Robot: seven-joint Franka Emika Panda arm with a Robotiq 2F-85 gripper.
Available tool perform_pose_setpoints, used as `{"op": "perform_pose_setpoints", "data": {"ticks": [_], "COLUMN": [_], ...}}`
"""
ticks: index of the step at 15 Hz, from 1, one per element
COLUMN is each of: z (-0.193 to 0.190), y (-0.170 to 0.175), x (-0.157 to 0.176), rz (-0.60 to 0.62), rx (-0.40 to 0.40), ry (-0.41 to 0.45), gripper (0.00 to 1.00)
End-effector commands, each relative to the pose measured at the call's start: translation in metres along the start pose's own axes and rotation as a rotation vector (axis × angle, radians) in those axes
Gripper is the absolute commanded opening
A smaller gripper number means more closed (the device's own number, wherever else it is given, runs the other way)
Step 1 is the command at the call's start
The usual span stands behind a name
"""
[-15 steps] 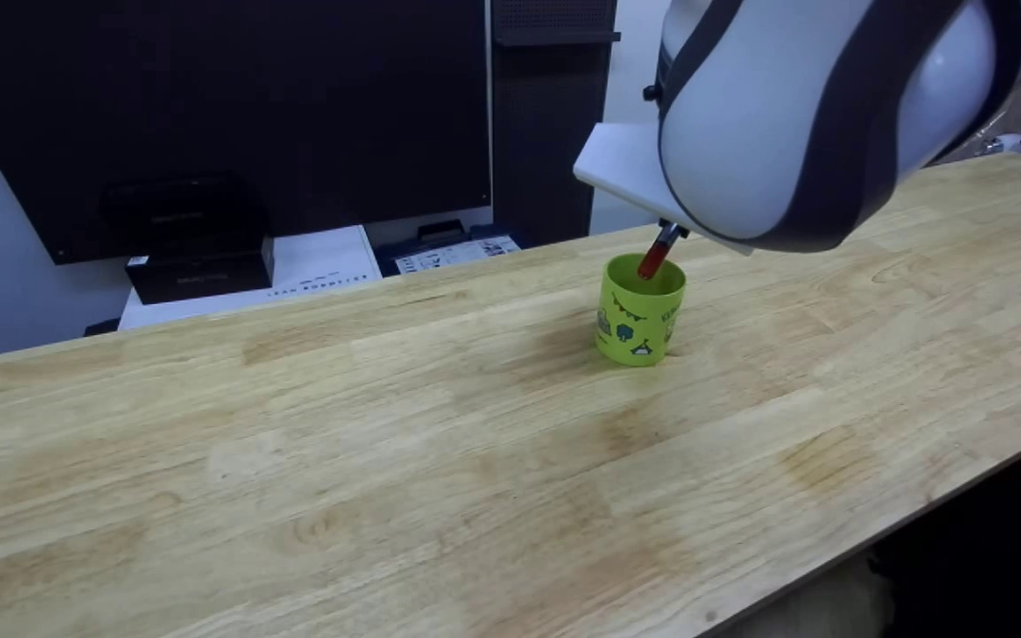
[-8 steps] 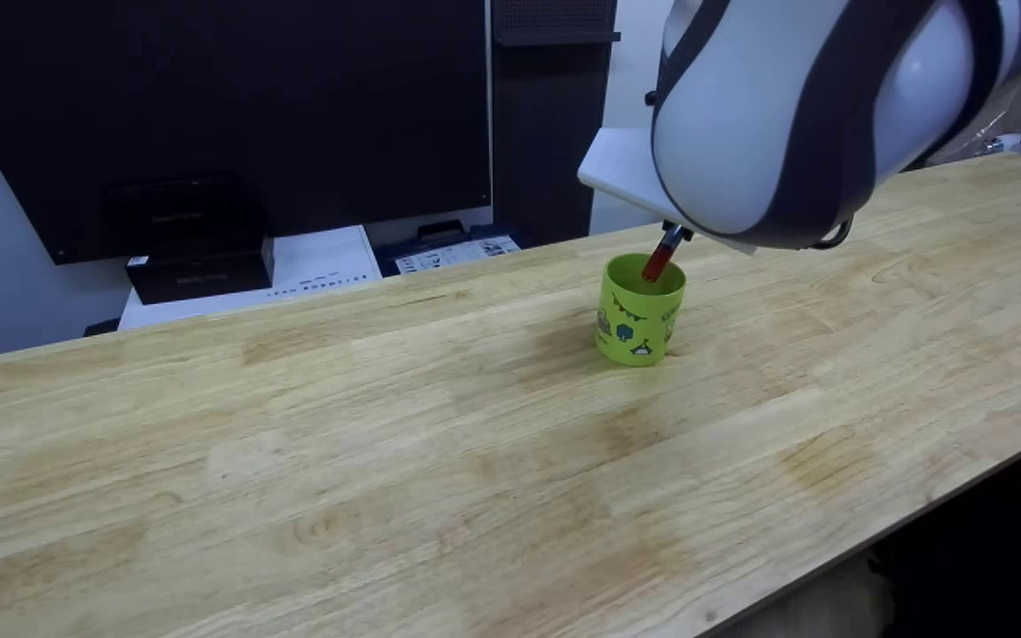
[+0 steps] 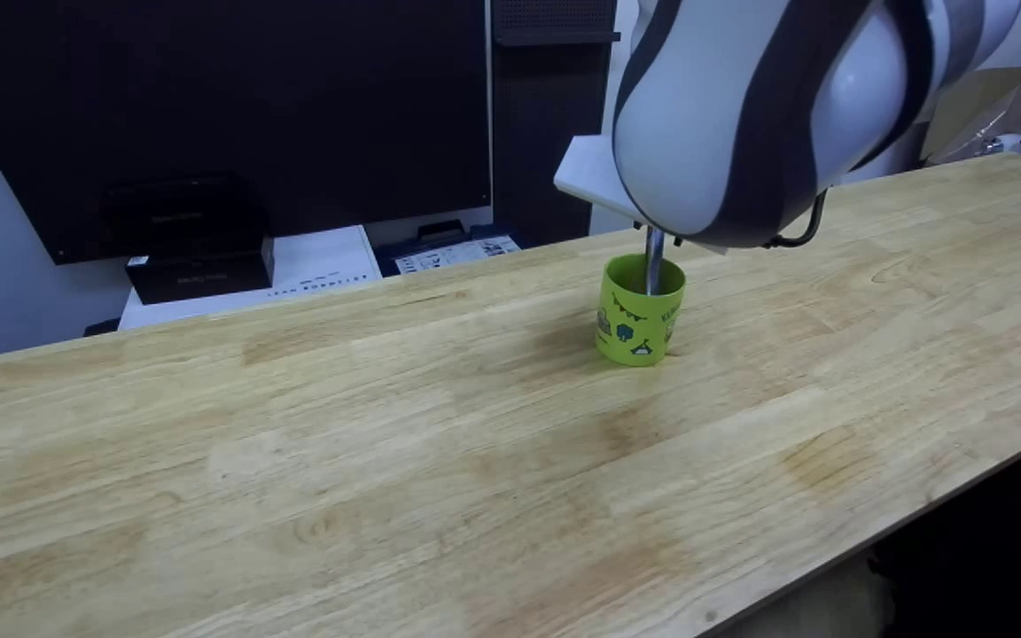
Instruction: Place the marker in the mug
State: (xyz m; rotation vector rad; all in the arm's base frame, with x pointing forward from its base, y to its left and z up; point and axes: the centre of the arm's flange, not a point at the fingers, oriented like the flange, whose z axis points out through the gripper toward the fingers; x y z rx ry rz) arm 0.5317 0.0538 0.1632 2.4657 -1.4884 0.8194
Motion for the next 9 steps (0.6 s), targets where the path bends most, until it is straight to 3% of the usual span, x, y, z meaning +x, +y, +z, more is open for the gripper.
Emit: {"op": "perform_pose_setpoints", "data": {"ticks": [1, 4, 9], "z": [-0.001, -0.008, -0.015], "y": [-0.01, -0.011, -0.008], "x": [0.004, 0.009, 0.027], "rz": [0.0, 0.032, 0.068], "rx": [0.019, 0.041, -0.104], "ry": [-0.003, -0.008, -0.181], "gripper": [0.8, 0.98, 1.0]}}
